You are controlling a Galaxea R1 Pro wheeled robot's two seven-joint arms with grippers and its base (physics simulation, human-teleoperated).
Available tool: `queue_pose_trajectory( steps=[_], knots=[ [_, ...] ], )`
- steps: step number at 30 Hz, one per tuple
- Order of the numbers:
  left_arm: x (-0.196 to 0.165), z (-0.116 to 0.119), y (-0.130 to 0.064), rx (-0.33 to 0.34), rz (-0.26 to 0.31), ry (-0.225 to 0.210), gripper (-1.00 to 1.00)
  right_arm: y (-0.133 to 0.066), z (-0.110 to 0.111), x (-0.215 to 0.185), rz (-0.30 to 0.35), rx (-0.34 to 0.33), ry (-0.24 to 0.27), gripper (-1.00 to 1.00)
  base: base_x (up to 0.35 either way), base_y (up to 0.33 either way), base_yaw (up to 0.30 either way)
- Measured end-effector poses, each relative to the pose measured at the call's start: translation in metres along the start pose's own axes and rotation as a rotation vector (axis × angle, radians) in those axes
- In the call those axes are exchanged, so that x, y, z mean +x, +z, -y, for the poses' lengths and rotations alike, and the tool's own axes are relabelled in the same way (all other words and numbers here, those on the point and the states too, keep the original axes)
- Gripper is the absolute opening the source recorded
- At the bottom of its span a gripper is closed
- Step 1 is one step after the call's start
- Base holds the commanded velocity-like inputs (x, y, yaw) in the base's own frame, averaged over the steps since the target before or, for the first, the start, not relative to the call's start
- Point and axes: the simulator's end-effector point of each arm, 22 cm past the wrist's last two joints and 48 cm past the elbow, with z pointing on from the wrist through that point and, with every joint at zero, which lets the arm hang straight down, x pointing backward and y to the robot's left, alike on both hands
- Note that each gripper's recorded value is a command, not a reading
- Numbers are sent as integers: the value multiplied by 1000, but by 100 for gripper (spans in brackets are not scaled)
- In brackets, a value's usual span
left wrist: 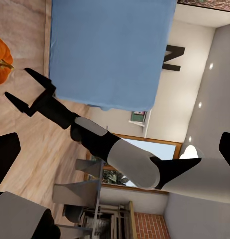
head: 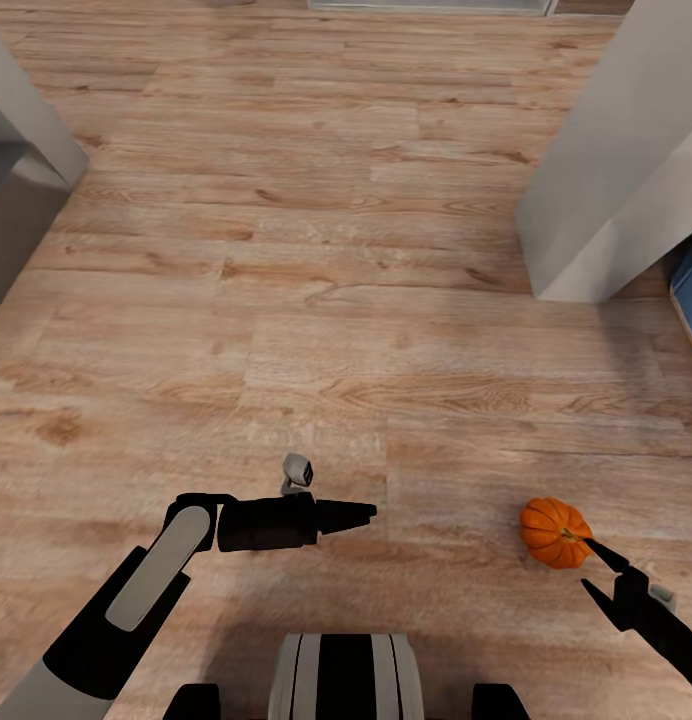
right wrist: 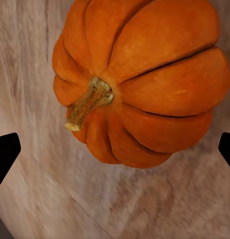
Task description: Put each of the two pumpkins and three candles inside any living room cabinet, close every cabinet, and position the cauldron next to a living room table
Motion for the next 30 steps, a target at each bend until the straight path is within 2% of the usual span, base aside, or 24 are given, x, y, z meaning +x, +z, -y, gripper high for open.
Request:
queue_pose_trajectory(
  steps=[5, 19, 23, 30],
  knots=[
    [0, 0, 0, 0, 0, 0, 100, -2, -2, -3, 6, -6, -5, 100, 0, 0, 0],
    [3, -27, 1, -4, -2, -56, 100, 1, 24, -2, 4, 35, -4, 100, 0, 0, 0],
    [3, -29, 1, -4, -2, -60, 100, 2, 22, -2, 3, 23, -6, 100, 0, 0, 0],
    [5, -43, 1, -6, -2, -89, 100, 3, 34, -3, 1, 43, -6, 100, 0, 0, 0]
  ],
)
